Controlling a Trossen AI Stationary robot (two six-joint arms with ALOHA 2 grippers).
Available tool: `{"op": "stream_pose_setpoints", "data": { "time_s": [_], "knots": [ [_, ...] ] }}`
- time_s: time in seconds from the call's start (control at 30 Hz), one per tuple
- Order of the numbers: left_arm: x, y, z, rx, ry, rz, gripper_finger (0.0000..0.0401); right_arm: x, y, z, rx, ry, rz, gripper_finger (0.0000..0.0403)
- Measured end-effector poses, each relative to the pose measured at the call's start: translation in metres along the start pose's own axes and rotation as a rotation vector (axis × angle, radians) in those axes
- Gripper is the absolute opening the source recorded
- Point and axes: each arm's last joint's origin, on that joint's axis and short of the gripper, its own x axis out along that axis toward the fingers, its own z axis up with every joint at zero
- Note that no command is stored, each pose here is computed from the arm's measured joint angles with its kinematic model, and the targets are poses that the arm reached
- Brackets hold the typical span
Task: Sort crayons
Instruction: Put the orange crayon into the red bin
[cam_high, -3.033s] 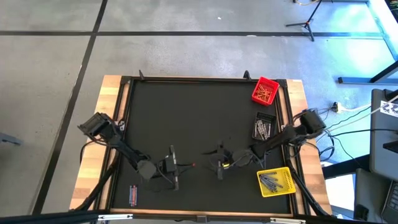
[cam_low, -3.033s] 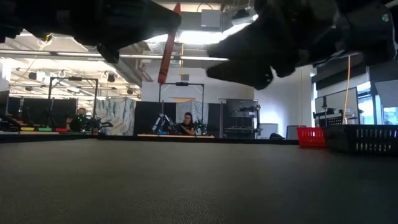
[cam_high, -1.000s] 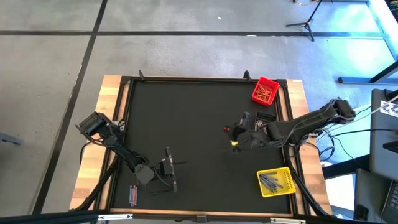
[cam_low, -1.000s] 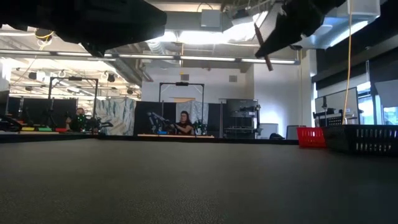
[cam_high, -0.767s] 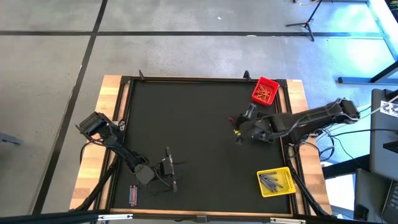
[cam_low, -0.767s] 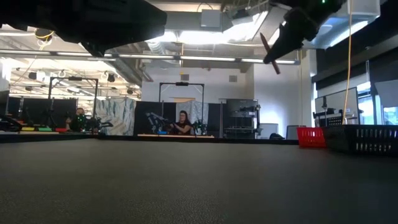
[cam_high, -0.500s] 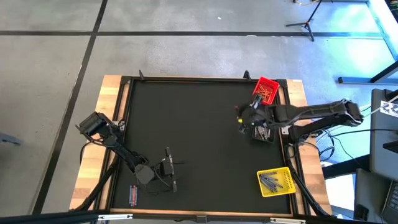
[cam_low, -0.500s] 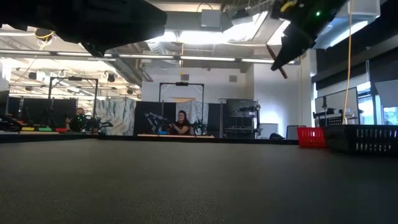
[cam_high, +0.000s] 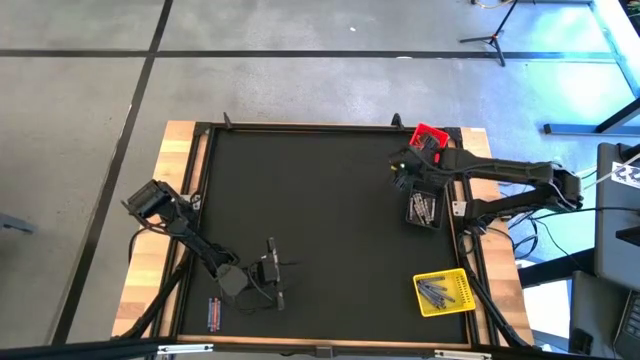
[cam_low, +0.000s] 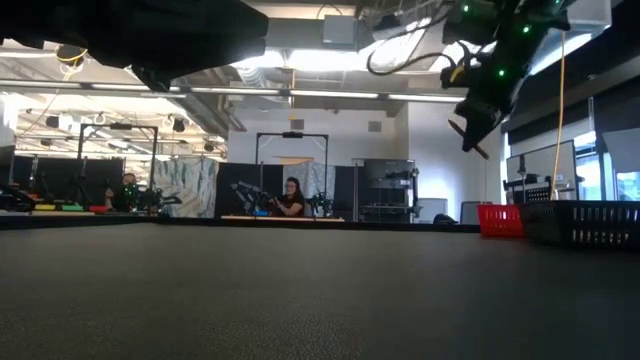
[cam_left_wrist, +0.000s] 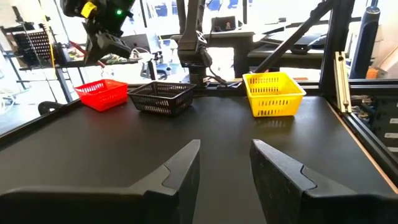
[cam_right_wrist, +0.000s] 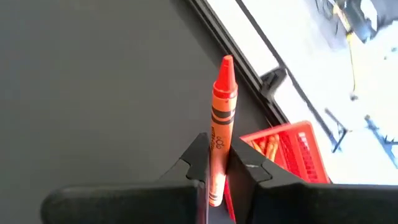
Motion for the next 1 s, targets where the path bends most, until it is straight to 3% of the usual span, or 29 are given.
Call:
{"op": "stream_pose_setpoints", "data": {
  "time_s": [0.5, 0.77, 1.0],
  "knots": [
    [0.000, 0.000, 0.000, -0.016, 0.000, 0.002, 0.0133, 0.038, -0.051, -0.002, 0.220, 0.099, -0.135, 0.0032],
    [0.000, 0.000, 0.000, -0.016, 0.000, 0.007, 0.0133, 0.084, -0.065, -0.028, 0.290, 0.191, -0.210, 0.0032],
    [0.000, 0.000, 0.000, -0.016, 0.000, 0.008, 0.0133, 0.099, -0.073, -0.040, 0.323, 0.269, -0.204, 0.0032]
  ]
}}
